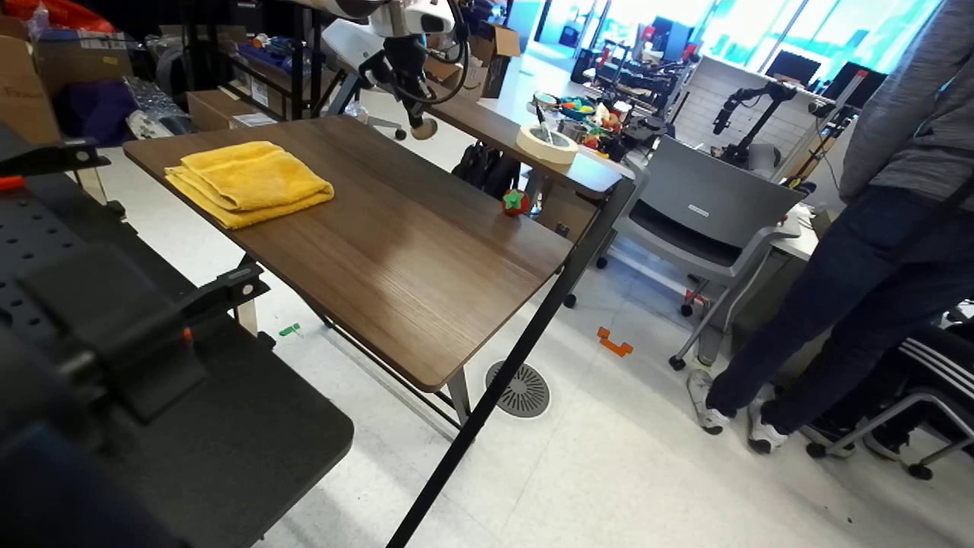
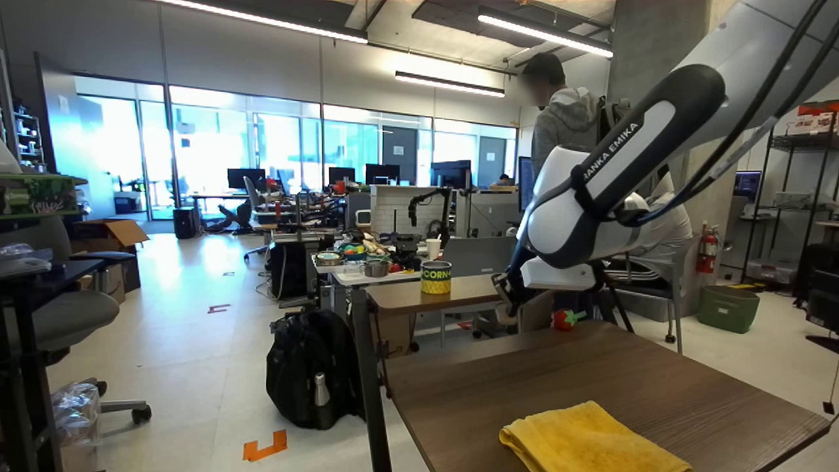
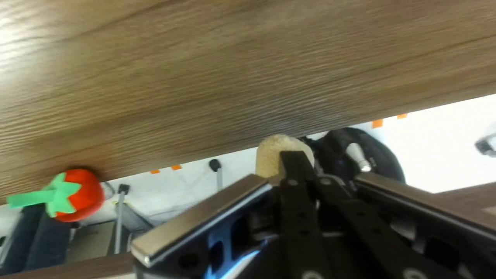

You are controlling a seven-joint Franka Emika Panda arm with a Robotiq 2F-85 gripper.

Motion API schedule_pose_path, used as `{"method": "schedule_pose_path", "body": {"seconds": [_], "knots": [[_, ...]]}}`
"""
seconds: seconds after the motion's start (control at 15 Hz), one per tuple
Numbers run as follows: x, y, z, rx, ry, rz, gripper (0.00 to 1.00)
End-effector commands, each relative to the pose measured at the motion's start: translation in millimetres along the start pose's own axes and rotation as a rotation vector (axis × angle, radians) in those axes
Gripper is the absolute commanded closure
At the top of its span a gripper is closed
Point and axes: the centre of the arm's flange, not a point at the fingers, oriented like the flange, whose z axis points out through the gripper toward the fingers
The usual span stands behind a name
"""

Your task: Use the towel to clean the table and move the plush toys to the right

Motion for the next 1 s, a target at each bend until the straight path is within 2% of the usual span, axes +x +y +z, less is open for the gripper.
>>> {"method": "schedule_pose_path", "body": {"seconds": [0.0,0.33,0.53,0.67,0.87,0.93], "knots": [[-54.2,43.2,-49.3,-0.171,0.017,0.113,1.00],[-92.2,99.2,-67.1,-0.427,-0.014,0.266,1.00],[-107.4,128.9,-53.5,-0.580,-0.040,0.349,1.00],[-110.1,147.9,-38.1,-0.677,-0.082,0.407,1.00],[-114.2,169.6,-12.5,-0.798,-0.193,0.507,1.00],[-116.1,174.3,-9.2,-0.784,-0.217,0.520,1.00]]}}
